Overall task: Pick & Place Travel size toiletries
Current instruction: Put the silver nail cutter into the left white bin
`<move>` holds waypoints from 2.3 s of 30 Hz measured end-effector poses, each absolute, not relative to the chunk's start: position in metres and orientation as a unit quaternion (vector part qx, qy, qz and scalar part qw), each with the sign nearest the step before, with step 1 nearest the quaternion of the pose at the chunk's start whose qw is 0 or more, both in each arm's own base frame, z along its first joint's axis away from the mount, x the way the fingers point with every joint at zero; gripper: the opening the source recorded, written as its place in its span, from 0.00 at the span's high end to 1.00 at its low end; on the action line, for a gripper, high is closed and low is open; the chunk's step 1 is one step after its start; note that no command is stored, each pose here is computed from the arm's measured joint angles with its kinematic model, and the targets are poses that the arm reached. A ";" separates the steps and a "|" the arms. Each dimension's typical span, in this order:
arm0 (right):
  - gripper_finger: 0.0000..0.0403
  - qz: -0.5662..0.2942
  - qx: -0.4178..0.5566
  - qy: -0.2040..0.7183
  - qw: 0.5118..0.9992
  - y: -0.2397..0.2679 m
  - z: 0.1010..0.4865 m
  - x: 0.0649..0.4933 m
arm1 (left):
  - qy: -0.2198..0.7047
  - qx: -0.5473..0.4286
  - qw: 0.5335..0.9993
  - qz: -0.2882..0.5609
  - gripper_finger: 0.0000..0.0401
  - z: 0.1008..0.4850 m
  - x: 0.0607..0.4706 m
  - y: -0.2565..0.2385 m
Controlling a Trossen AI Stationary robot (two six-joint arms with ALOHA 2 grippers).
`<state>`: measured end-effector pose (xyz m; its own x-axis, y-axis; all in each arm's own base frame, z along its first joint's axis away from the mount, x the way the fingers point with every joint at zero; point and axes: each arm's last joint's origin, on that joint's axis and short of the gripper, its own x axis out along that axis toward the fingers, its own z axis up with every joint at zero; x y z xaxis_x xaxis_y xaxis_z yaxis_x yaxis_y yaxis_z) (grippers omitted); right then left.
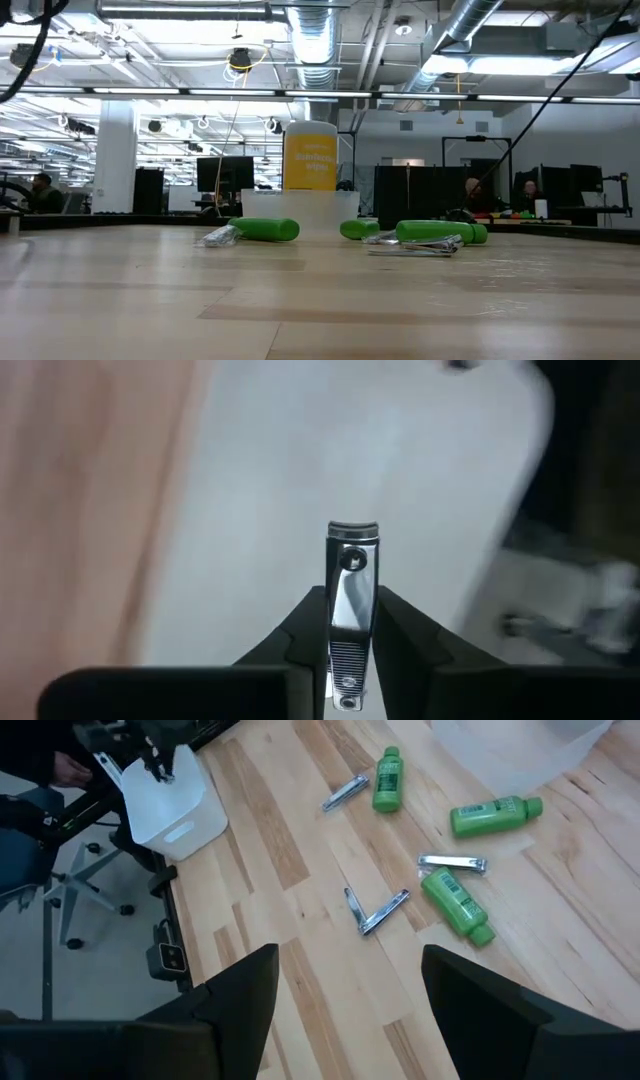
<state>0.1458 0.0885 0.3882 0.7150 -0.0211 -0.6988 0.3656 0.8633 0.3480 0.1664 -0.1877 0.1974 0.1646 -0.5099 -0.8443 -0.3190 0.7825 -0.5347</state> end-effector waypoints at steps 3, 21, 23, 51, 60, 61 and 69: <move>0.40 -0.108 0.238 0.362 0.895 0.088 0.388 0.146 | 0.651 -0.275 0.706 -0.043 0.88 0.190 0.169 -0.194; 0.40 -0.110 0.248 0.360 0.893 0.089 0.388 0.146 | 0.667 -0.193 0.719 -0.020 0.84 0.164 0.169 -0.211; 0.40 -0.110 0.248 0.360 0.893 0.089 0.388 0.146 | 0.670 -0.190 0.718 -0.017 0.82 0.162 0.169 -0.211; 0.40 -0.107 0.243 0.361 0.894 0.089 0.389 0.146 | 0.625 -0.326 0.702 -0.102 0.58 0.233 0.173 -0.186; 0.40 -0.105 0.240 0.361 0.895 0.089 0.389 0.146 | 0.311 -0.513 0.799 0.045 0.59 0.316 0.162 -0.093; 0.40 -0.105 0.241 0.361 0.895 0.089 0.389 0.146 | 0.295 -0.513 0.804 0.063 0.59 0.316 0.166 -0.085; 0.40 -0.106 0.245 0.360 0.894 0.089 0.389 0.146 | 0.356 -0.456 0.798 0.169 0.58 0.273 0.223 -0.053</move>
<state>0.1459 0.0890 0.3887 0.7188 -0.0128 -0.6951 0.3648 0.8580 0.3615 0.2230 -0.0535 0.2732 0.6899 -0.0554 -0.7218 -0.5934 0.5278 -0.6077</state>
